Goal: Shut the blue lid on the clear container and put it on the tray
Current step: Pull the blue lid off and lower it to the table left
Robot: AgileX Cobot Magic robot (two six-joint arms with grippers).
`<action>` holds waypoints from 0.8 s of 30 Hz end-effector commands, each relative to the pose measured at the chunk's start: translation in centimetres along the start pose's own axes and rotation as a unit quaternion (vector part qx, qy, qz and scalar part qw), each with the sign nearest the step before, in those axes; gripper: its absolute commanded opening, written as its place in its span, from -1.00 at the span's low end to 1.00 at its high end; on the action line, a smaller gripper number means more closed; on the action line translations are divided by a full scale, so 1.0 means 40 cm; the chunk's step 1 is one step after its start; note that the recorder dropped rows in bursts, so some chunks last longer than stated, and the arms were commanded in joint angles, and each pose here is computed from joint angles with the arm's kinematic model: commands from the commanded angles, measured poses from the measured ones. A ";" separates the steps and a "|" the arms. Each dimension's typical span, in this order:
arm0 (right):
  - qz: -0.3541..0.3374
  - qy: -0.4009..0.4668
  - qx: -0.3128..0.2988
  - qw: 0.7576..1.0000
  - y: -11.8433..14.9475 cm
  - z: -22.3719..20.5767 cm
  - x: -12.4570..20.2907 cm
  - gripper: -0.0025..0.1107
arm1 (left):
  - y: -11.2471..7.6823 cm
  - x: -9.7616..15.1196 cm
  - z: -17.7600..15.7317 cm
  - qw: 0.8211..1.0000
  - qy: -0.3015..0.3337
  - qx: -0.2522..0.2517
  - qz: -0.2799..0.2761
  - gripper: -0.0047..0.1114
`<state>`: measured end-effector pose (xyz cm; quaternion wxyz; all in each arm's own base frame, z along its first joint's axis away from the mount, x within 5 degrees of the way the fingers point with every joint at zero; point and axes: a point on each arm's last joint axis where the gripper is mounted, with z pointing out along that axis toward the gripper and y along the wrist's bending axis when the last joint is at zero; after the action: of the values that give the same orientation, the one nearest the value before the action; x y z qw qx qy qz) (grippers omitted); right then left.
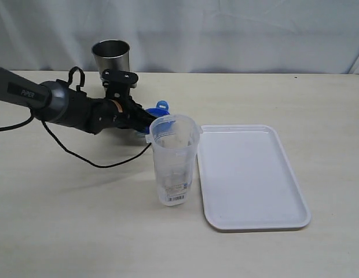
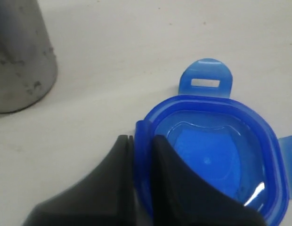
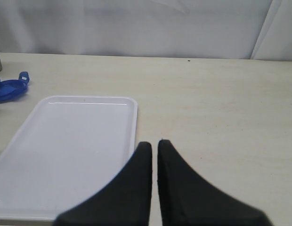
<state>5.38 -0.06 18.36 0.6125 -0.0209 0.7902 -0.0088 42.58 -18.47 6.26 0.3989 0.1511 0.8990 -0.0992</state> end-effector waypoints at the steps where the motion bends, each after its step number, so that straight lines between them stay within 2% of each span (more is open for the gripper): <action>1: -0.004 0.000 0.002 1.000 -0.001 0.000 0.003 -0.88 | 0.035 0.026 -0.013 0.997 0.077 -0.015 0.016 -0.92; 5: -0.004 0.000 0.002 1.000 -0.001 0.000 0.003 -0.88 | 0.035 0.008 -0.038 0.995 0.093 -0.016 0.035 -0.92; 13: -0.004 0.000 0.002 1.000 -0.001 0.000 0.003 -0.88 | 0.030 -0.018 -0.106 0.993 0.113 -0.020 0.033 -0.92; 24: -0.004 0.000 0.002 1.000 -0.001 0.000 0.003 -0.88 | 0.029 0.048 -0.255 0.994 0.111 -0.019 0.004 -0.92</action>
<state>5.38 -0.06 18.36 0.6125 -0.0209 0.7902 -0.0088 35.84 -14.31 10.71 0.2865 0.1702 0.9413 -0.0542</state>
